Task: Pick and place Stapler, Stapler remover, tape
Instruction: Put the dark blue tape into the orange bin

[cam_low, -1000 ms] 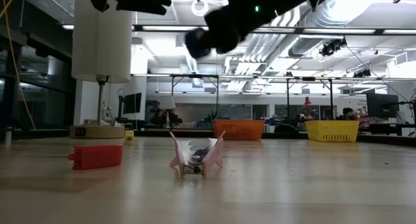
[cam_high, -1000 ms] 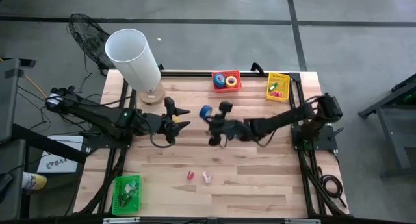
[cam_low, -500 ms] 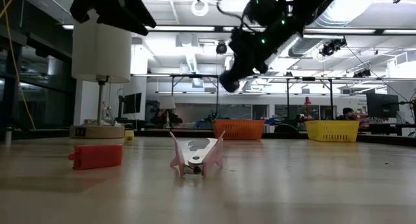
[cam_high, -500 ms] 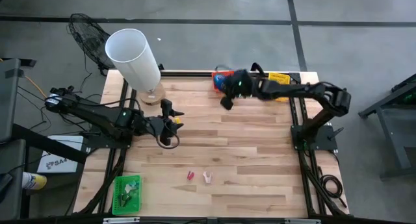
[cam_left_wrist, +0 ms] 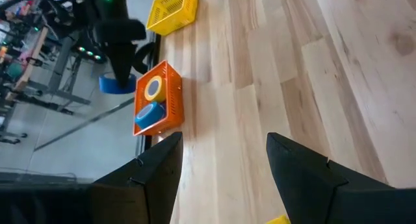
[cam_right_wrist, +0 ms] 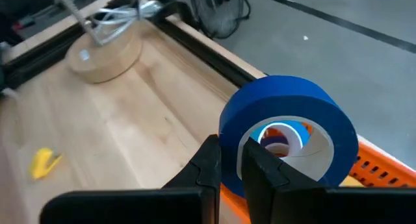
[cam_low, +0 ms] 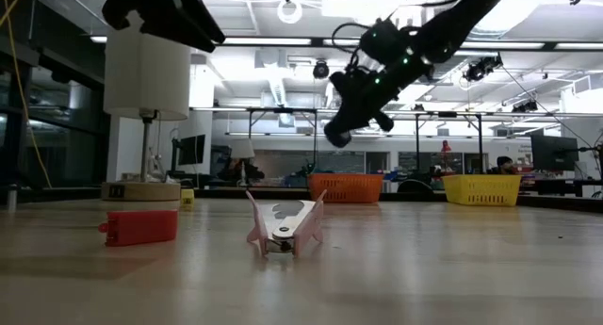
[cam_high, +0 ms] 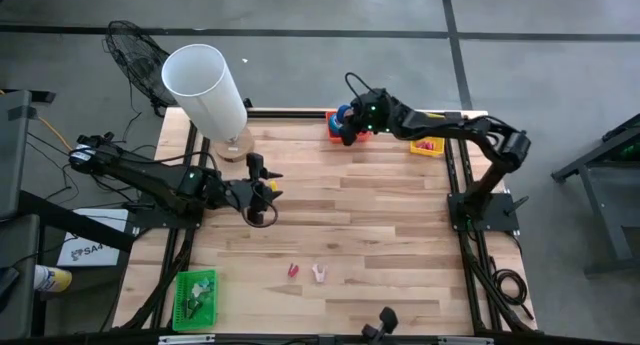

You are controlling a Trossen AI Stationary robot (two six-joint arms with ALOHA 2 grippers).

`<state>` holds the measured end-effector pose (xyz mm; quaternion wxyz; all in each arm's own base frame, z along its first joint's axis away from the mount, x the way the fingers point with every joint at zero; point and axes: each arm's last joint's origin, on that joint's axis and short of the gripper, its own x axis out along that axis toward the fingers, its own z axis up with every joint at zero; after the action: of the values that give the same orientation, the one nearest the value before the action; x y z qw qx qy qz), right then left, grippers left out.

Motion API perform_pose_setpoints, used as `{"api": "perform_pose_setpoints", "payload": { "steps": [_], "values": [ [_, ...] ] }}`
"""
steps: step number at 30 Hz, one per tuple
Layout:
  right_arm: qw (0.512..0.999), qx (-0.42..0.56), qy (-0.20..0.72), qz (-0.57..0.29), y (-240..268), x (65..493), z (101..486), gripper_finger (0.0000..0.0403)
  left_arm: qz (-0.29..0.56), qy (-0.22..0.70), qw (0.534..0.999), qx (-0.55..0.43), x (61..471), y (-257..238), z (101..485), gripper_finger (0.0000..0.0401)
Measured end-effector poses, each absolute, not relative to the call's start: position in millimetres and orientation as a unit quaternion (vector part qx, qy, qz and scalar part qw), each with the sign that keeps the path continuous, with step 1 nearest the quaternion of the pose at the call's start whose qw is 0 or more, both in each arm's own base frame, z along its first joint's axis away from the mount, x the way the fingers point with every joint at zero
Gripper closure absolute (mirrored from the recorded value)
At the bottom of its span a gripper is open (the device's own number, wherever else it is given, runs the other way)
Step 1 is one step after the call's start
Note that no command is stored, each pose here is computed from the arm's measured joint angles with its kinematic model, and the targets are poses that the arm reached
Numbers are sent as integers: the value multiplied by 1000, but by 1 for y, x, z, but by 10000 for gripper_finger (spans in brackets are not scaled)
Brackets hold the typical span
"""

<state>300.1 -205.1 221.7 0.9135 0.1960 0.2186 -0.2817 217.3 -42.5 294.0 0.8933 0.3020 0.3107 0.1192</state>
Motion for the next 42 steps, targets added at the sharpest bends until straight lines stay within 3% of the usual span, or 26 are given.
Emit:
{"api": "perform_pose_setpoints", "payload": {
  "steps": [17, 42],
  "values": [
    [866, 213, 190, -410, -236, 304, 184, 374, 105, 310, 902, 281, 216, -49, 292, 183],
    [854, 230, 179, -431, -244, 313, 152, 373, 104, 313, 903, 274, 215, -49, 292, 183]
  ]
}}
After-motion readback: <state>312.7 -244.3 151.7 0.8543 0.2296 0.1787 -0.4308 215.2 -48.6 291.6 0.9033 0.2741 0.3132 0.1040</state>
